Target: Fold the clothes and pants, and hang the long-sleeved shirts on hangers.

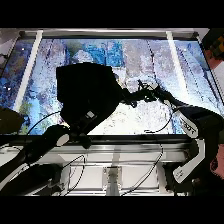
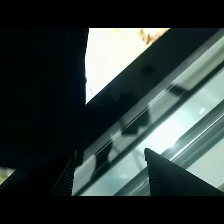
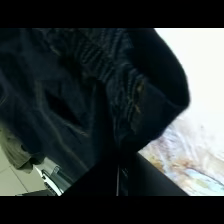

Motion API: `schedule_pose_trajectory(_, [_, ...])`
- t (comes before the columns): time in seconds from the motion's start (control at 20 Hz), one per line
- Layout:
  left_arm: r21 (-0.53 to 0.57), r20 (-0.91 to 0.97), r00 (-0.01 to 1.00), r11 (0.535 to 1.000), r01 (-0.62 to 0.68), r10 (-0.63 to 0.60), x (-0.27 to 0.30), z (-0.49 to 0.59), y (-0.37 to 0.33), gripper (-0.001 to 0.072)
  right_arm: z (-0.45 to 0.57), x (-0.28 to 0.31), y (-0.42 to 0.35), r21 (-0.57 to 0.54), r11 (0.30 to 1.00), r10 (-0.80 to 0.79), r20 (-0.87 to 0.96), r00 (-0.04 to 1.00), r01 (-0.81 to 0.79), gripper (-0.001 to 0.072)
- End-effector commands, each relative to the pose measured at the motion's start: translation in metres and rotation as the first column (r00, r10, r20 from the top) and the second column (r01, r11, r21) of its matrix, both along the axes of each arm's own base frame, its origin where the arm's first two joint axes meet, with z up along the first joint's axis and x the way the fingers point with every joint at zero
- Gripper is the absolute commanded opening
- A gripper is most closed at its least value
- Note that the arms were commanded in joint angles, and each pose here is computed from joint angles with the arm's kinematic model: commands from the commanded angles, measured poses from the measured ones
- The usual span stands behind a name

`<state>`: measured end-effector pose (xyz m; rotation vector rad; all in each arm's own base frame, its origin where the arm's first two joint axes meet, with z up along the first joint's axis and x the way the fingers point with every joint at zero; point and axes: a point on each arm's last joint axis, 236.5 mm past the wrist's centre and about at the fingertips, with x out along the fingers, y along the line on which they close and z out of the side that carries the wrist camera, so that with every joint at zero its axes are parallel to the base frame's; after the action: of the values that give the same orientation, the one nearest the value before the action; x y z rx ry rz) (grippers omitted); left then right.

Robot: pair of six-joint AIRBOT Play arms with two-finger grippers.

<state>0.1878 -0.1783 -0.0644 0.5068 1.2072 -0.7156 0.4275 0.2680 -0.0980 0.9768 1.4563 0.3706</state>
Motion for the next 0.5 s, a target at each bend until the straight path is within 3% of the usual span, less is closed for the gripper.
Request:
schedule_pose_trajectory(0.0, [0.139, 0.007, 0.998, 0.989, 0.059, -0.061, -0.002, -0.004, 0.026, 0.0509, 0.016, 0.007, 0.006, 0.026, 1.0, 0.017, 0.025, 1.0, -0.017, 0.0034])
schedule_pose_trajectory(0.2, [0.18, 0.059, 0.995, 0.981, 0.07, -0.081, 0.01, -0.002, 0.034, 0.0508, 0.049, 0.028, 0.013, 0.05, 0.998, 0.033, 0.106, 0.994, -0.039, 0.0034])
schedule_pose_trajectory(0.45, [0.051, 0.153, 0.986, 0.997, 0.063, -0.071, 0.029, 0.007, 0.003, 0.0502, 0.059, 0.031, 0.014, 0.031, 0.996, 0.072, 0.14, 0.987, -0.078, 0.0034])
